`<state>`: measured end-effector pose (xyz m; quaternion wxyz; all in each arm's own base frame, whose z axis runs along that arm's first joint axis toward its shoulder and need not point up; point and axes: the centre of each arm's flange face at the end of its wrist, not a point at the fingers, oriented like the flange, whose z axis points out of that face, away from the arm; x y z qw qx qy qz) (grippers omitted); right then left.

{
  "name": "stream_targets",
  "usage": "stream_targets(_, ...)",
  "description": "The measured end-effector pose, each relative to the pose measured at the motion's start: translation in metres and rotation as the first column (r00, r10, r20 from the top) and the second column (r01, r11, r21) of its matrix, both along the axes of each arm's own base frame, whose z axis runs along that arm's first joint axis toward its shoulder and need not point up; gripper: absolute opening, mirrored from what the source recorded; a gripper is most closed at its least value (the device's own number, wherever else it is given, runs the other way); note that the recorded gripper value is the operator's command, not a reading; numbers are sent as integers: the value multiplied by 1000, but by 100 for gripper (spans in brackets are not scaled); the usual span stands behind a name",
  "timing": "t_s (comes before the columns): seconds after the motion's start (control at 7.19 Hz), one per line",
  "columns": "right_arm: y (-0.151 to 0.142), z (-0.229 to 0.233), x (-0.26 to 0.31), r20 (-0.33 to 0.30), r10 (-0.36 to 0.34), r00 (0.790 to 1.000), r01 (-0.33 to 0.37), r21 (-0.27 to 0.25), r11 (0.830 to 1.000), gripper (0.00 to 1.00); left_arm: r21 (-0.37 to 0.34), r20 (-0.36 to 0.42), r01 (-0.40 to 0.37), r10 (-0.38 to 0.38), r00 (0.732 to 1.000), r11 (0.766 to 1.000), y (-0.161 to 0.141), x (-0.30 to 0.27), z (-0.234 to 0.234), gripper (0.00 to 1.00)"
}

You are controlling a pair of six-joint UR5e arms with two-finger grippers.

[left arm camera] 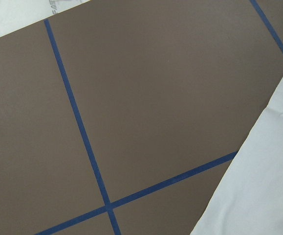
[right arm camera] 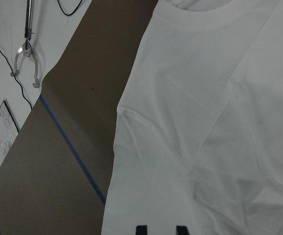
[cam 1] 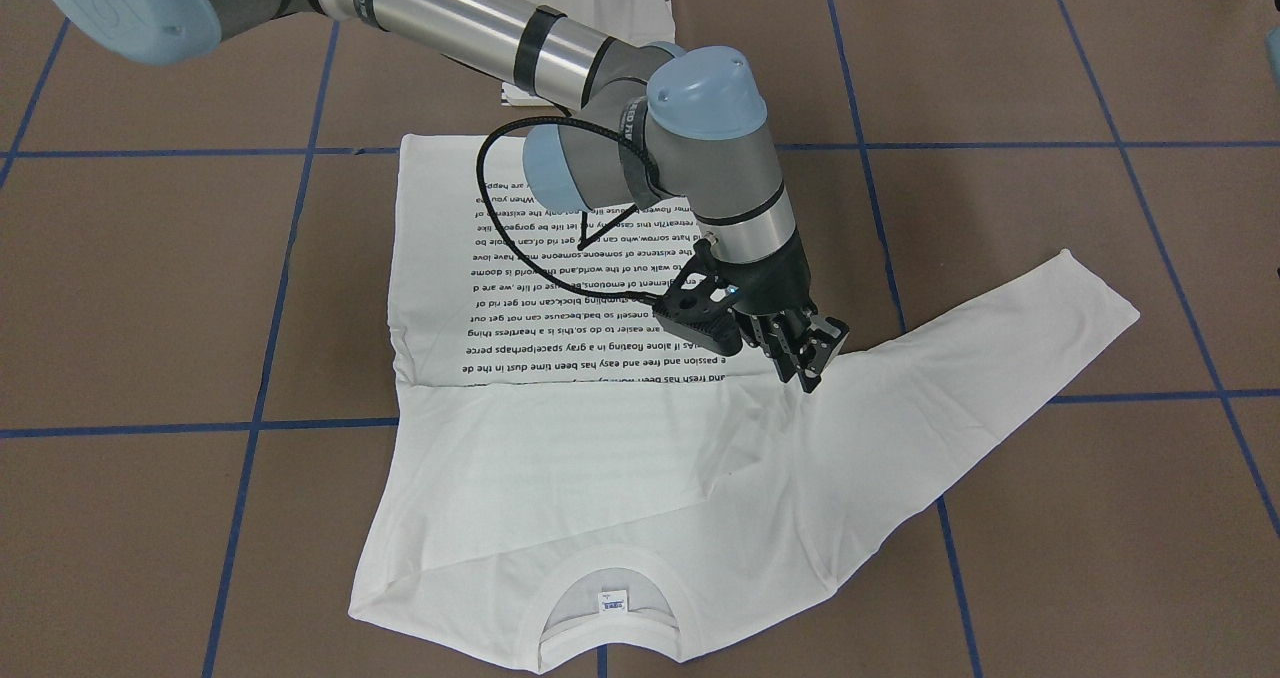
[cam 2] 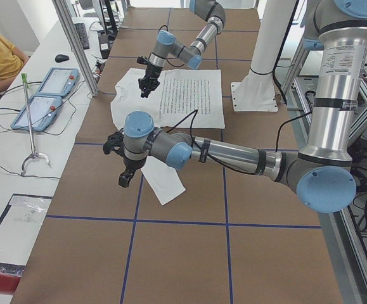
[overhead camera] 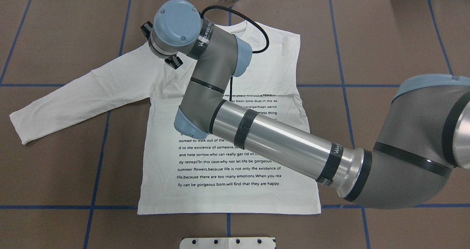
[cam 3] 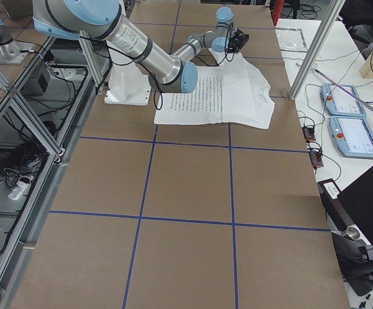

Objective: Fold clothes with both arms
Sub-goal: 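Lay the sleeve on the shirt, open the right gripper and withdraw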

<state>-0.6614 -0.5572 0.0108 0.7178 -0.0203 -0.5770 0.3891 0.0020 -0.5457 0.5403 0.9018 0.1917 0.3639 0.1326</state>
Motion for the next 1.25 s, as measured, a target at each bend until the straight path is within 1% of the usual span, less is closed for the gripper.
stream_targets(0.28,12,-14,-9,7,4,1000,-4,10,1000,100,-27,3,-48,48,999,998,-2,27,15,99)
stream_targets(0.42,15,-6,6,14,-1,1000,1,9,1000,100,-74,-1,-55,55,998,996,-7,44,33,98)
stream_targets(0.56,14,27,37,12,-19,1000,19,-7,1000,100,-146,-11,-26,25,1000,989,-16,59,55,96)
stream_targets(0.7,5,68,86,9,-49,999,49,-35,998,100,-196,-17,-9,6,1000,981,-21,74,75,95)
stream_targets(0.83,-4,112,146,4,-83,997,83,-53,995,100,-232,-17,-6,2,1000,973,-21,84,93,92)
stream_targets(0.97,-4,159,207,-15,-116,993,116,-39,993,100,-273,-27,-1,-6,1000,962,-19,90,105,92)
stream_targets(1.11,0,205,266,-47,-147,988,147,-6,989,100,-334,-58,2,-23,998,943,-15,99,111,92)
stream_targets(1.25,1,239,315,-74,-171,982,173,15,985,100,-383,-83,-3,-32,996,924,-12,112,113,86)
